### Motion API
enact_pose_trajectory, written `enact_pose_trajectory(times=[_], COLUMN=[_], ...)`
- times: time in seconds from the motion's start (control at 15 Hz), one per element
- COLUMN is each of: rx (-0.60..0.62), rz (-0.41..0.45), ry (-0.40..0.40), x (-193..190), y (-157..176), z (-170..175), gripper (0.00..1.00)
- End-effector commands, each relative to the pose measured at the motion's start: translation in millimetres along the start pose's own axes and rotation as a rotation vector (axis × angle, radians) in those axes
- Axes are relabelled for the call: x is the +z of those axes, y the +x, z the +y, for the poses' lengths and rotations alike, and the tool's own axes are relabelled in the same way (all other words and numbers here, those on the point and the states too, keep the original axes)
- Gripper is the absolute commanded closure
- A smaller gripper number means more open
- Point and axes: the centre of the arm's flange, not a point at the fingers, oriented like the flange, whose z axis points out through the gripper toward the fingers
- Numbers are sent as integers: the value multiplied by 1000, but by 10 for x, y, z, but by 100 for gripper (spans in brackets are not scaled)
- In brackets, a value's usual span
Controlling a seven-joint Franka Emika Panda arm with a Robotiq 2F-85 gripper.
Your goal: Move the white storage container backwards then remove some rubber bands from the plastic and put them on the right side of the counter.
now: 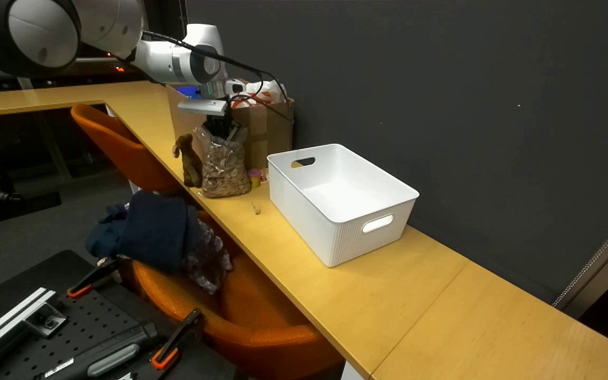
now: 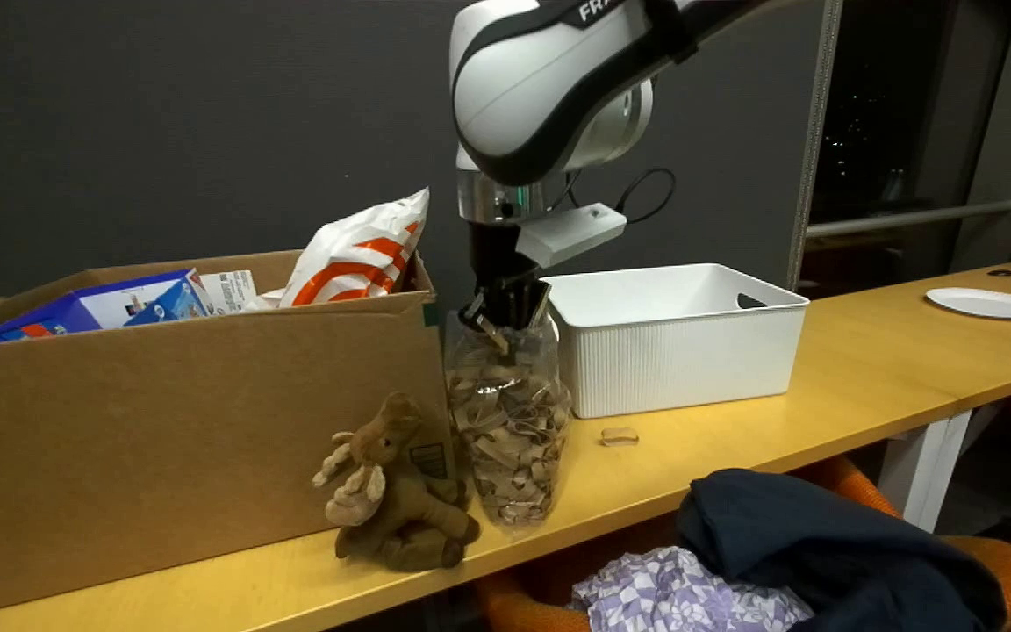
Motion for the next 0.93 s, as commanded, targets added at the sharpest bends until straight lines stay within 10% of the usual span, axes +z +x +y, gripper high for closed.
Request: enact_pose_trajectory(times=[0.0, 0.87], rx=[33, 228], rz=[13, 49], ry=[-6, 7], x=[-525, -1524], y=[-74, -764], z=[97, 934], gripper=[99, 99])
